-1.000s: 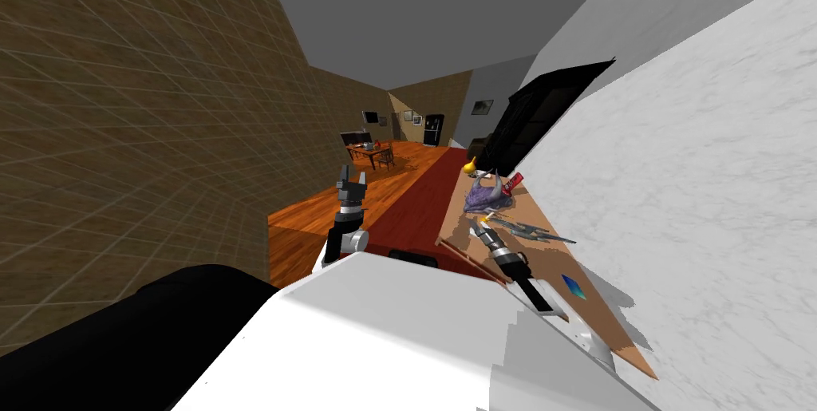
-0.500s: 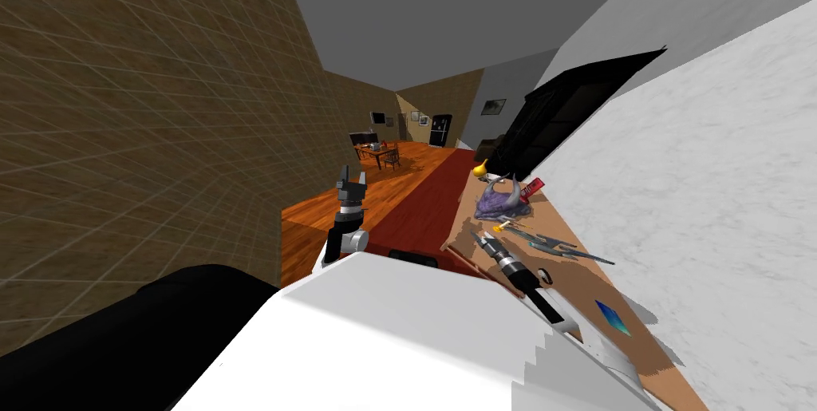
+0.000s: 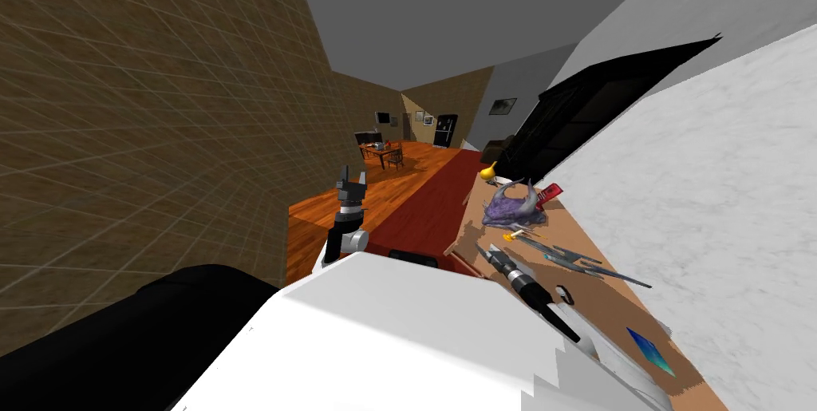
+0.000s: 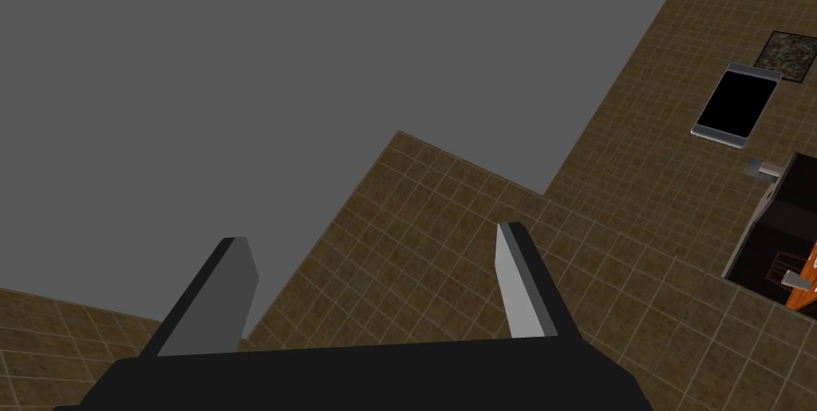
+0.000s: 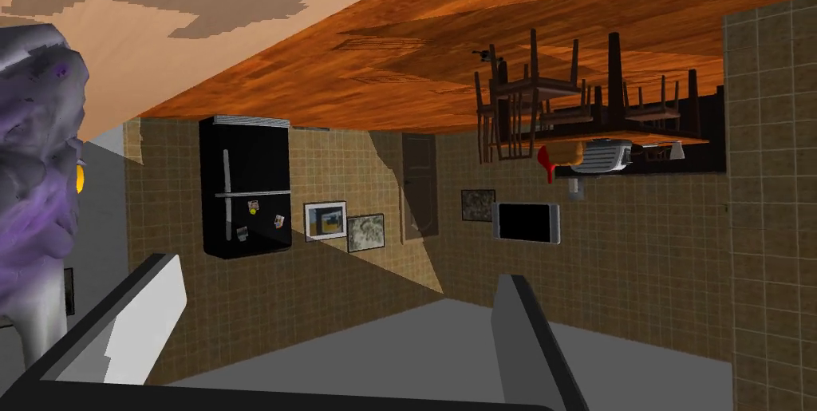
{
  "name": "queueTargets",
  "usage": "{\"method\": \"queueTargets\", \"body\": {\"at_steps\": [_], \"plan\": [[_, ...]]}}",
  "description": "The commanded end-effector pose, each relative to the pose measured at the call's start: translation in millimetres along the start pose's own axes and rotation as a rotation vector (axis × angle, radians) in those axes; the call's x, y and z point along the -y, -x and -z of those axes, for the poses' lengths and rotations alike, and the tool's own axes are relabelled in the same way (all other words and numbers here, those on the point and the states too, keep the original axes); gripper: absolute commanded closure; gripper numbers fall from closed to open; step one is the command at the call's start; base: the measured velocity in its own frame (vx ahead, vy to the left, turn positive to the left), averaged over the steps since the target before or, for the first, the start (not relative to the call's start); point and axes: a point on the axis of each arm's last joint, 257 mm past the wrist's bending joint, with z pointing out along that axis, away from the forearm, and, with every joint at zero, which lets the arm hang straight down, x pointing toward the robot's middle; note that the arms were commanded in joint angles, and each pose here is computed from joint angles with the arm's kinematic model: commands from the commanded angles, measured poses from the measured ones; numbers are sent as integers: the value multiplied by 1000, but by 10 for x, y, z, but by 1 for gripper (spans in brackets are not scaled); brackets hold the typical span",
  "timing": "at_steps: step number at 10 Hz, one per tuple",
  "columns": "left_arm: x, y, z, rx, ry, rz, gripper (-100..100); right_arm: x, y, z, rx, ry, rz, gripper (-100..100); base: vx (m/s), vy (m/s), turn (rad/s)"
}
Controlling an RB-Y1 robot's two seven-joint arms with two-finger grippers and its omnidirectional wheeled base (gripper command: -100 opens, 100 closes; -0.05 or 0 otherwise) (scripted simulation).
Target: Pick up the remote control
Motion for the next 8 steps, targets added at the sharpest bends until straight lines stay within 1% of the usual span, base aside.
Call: {"method": "queueTargets", "body": {"at_steps": [1, 2, 3, 4, 6, 7, 8], "plan": [[0, 0, 0, 0, 0, 0, 0, 90, -247, 112, -71, 5, 64, -100, 68, 38, 145], [0, 0, 0, 0, 0, 0, 0, 215, -511, 254, -145, 0, 114, -100, 115, 35, 250], [0, 0, 0, 0, 0, 0, 0, 301, -608, 315, -167, -19, 109, -100, 88, 30, 113], [0, 0, 0, 0, 0, 0, 0, 358, -782, 433, -224, -6, 161, -100, 83, 26, 165], [0, 0, 0, 0, 0, 0, 0, 465, -898, 521, -252, -30, 155, -100, 53, 3, 36], [0, 0, 0, 0, 0, 0, 0, 575, -1114, 704, -322, -28, 201, -100, 52, 4, 144], [0, 0, 0, 0, 0, 0, 0, 598, -1137, 726, -328, -34, 200, -100, 61, 2, 110]]}}
